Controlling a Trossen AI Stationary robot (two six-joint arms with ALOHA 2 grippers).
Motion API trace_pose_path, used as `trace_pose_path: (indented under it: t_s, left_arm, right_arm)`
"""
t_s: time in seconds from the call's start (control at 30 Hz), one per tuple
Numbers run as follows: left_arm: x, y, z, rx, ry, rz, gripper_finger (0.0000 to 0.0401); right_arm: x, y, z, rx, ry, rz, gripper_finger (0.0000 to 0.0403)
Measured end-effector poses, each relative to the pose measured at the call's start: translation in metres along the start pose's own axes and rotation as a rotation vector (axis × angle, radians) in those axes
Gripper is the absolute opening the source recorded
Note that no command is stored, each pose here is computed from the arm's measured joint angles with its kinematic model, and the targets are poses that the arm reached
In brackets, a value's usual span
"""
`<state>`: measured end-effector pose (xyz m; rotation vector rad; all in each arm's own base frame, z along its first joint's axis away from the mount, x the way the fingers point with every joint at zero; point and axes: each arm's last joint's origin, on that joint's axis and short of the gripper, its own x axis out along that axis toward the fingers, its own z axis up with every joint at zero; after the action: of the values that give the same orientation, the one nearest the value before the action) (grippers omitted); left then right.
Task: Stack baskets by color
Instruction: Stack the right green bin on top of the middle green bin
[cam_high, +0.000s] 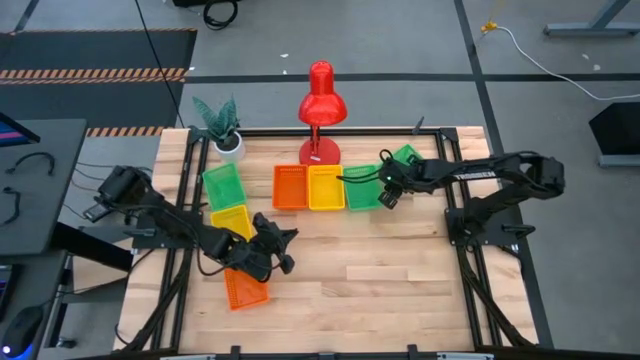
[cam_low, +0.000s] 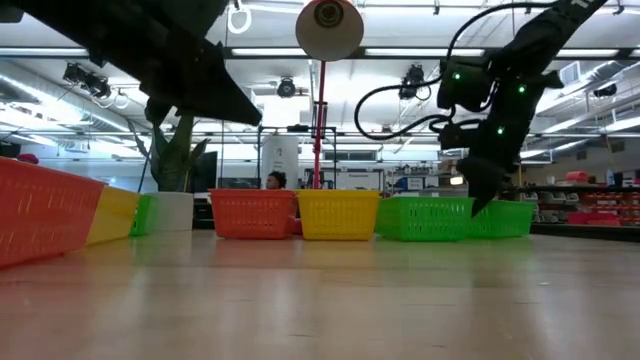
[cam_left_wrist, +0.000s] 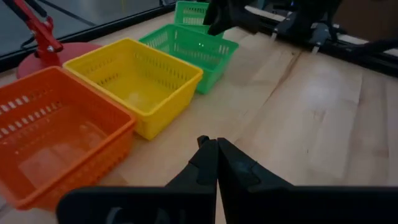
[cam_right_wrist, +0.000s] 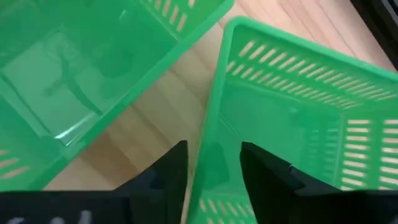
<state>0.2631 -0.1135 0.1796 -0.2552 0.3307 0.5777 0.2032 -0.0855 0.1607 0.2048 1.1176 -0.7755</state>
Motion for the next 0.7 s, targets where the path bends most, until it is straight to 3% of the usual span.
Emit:
trace_pose_path:
  t_s: [0.27,0.47,0.57,0.7]
  left_arm:
    - [0.0,-0.001,-0.002,0.014,0.0,0.001,0.0007]
    - [0.0,-0.001,-0.002,0.015,0.001,0.002,0.0007]
    - [0.0,-0.001,-0.002,0.016,0.001,0.002,0.0007]
    - [0.0,0.0,-0.002,0.016,0.001,0.002,0.0007]
  right_arm:
    - [0.003,-0.001,-0.002,-0.082,0.024,-0.017,0.0016]
    - [-0.026,0.0,-0.008,-0.136,-0.024,-0.081,0.0009]
    - [-0.05,0.008,-0.005,-0.183,-0.145,-0.052,0.0008]
    - [-0.081,0.022,-0.004,-0.332,-0.271,0.061,0.0007]
